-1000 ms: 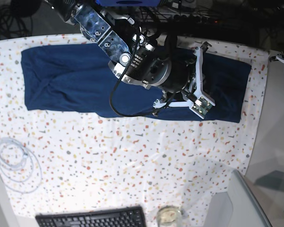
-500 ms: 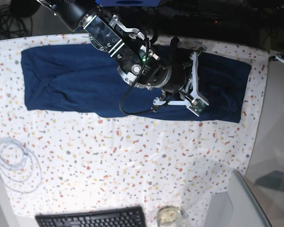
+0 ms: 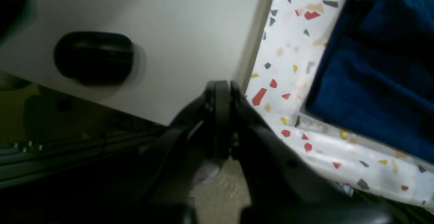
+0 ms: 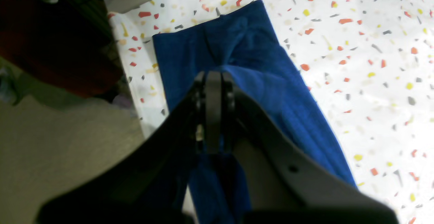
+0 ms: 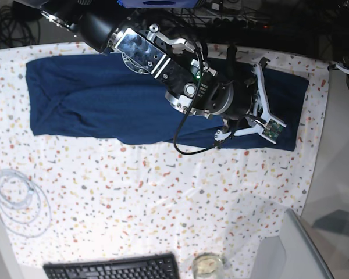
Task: Layout the t-shirt on the table in an organized manner, then fold the t-shirt properly
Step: 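Carry the sleeve with the right gripper across the strip toward the left gripper, then release the sleeve and return the right gripper to the strip's end, then grasp both ends of the navy strip with both grippers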
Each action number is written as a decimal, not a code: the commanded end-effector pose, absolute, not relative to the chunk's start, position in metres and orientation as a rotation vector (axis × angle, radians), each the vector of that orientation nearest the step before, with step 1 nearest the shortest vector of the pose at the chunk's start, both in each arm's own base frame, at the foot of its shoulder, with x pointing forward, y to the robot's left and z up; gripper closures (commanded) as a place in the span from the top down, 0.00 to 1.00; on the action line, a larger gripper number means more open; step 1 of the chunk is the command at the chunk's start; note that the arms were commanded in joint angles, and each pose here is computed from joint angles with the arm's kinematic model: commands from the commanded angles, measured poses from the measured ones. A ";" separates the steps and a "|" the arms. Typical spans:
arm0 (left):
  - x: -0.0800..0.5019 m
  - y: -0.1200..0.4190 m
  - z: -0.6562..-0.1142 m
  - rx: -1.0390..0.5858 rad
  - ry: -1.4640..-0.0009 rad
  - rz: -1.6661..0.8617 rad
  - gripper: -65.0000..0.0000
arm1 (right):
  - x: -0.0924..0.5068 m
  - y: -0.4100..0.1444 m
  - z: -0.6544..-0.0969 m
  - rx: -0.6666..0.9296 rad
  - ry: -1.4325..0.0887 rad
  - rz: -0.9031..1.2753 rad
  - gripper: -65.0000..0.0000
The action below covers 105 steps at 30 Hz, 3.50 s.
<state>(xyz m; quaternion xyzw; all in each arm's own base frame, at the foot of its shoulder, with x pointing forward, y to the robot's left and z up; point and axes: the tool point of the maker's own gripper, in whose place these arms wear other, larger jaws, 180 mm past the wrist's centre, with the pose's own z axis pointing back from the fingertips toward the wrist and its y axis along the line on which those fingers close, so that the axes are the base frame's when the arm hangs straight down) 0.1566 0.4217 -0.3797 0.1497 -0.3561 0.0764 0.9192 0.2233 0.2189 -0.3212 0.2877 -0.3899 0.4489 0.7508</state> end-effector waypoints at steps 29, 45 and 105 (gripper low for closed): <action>0.162 0.429 -0.371 0.323 -0.761 0.155 0.00 | 0.244 0.252 -0.321 0.647 -1.018 1.022 0.06; 0.174 0.382 -0.380 0.247 -0.774 0.079 0.00 | 0.323 0.102 -0.268 0.491 -1.109 0.526 0.44; 0.261 0.182 -0.410 -0.149 -0.926 -0.040 0.00 | 0.263 -0.171 -0.454 0.014 -0.585 0.079 0.00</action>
